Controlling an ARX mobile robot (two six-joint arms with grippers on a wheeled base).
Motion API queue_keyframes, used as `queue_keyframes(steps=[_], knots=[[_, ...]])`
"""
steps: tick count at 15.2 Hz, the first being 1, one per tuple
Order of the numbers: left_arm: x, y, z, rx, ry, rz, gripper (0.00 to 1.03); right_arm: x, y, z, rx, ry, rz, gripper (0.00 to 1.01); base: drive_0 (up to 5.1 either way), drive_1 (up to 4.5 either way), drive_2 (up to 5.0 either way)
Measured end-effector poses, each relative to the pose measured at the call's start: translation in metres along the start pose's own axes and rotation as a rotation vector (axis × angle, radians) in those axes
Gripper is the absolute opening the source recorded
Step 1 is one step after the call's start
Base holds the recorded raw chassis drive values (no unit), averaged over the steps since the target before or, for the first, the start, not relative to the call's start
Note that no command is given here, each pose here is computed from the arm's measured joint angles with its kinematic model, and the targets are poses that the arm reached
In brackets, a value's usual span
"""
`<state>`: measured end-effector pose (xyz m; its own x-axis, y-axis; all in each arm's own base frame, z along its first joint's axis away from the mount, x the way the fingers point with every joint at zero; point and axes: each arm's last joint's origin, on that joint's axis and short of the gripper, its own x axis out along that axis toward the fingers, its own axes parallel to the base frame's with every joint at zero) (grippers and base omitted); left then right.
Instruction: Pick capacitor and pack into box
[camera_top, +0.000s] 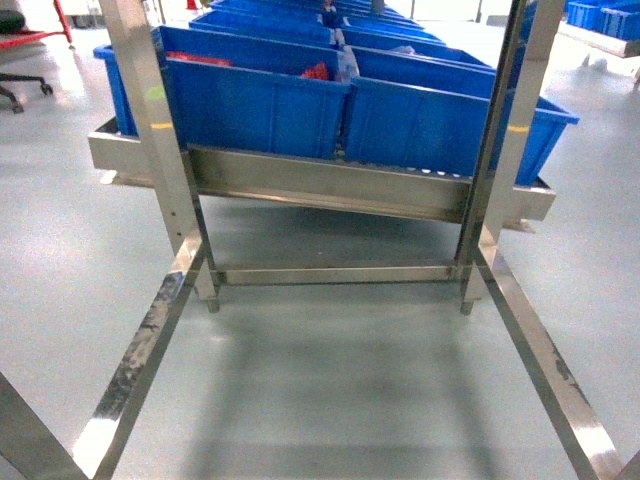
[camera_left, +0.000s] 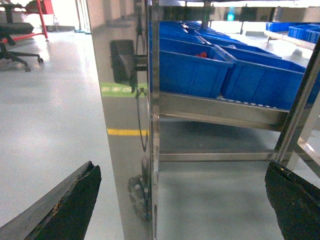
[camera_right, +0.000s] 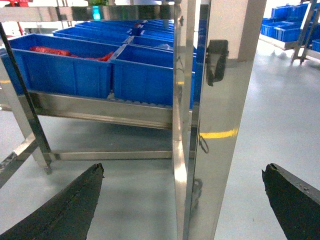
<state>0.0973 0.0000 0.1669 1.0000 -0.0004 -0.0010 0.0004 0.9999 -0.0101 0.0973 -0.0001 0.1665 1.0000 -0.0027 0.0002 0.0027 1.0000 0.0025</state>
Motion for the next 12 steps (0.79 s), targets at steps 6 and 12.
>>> queue_keyframes(steps=[6, 12], knots=[[0.0, 0.0001, 0.0004, 0.007, -0.004, 0.003, 0.98, 0.0, 0.0001, 0.0002, -0.001, -0.002, 0.003, 0.98, 0.0, 0.0, 0.0], [0.0, 0.0, 0.0003, 0.01, -0.003, 0.001, 0.98, 0.0, 0.0001, 0.0002, 0.0, -0.002, 0.002, 0.98, 0.0, 0.0, 0.0]])
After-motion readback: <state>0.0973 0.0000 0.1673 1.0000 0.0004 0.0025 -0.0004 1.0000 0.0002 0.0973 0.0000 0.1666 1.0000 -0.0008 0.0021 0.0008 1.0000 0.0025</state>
